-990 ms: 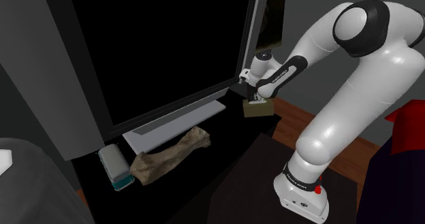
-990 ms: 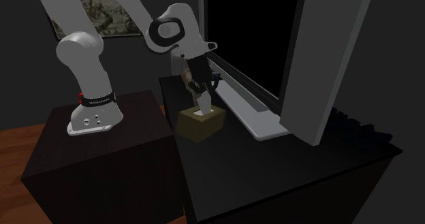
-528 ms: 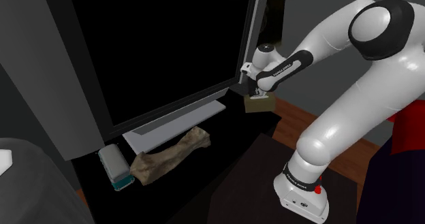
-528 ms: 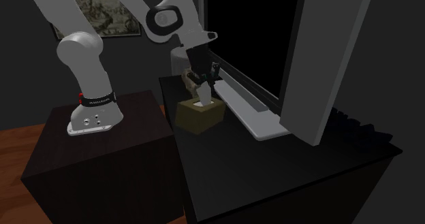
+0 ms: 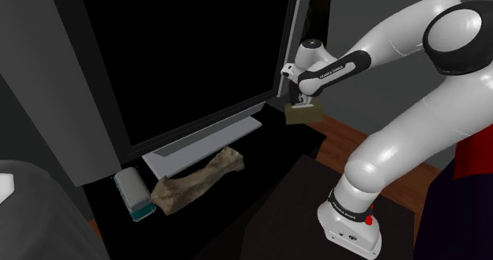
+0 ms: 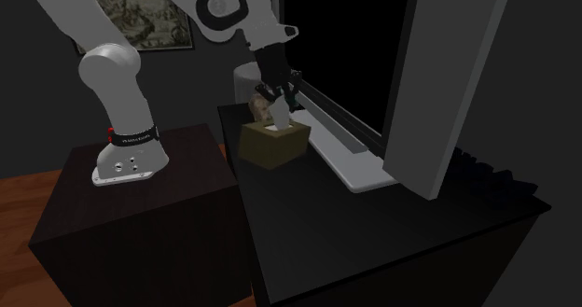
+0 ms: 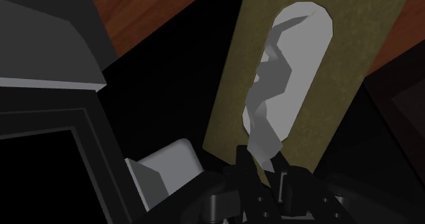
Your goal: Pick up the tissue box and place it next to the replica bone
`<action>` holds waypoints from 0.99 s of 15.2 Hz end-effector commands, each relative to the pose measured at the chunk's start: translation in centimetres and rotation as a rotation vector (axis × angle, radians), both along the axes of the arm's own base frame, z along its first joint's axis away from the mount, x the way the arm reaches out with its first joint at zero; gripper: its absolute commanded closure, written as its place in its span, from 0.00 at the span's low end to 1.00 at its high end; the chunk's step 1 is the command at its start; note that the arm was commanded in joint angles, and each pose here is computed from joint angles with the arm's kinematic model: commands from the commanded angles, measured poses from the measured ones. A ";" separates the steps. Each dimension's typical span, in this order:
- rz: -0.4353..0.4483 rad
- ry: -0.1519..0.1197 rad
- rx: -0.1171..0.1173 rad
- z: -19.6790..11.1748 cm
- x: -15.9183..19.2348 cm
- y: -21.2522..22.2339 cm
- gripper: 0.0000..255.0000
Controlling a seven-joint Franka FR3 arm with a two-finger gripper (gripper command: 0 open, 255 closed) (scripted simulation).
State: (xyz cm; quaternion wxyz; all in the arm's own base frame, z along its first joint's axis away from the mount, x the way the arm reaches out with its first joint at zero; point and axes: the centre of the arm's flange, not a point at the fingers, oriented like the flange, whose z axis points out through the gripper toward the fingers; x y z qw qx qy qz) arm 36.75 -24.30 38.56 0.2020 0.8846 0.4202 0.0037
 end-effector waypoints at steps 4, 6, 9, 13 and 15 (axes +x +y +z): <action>0.000 0.000 0.000 2.7 0.0 0.1 1.00; 0.000 0.000 0.000 3.7 0.0 0.1 1.00; 0.000 0.000 0.000 4.4 0.1 1.4 1.00; 0.000 0.000 0.000 4.4 0.5 6.7 1.00; 0.000 0.000 0.000 4.4 0.7 9.3 1.00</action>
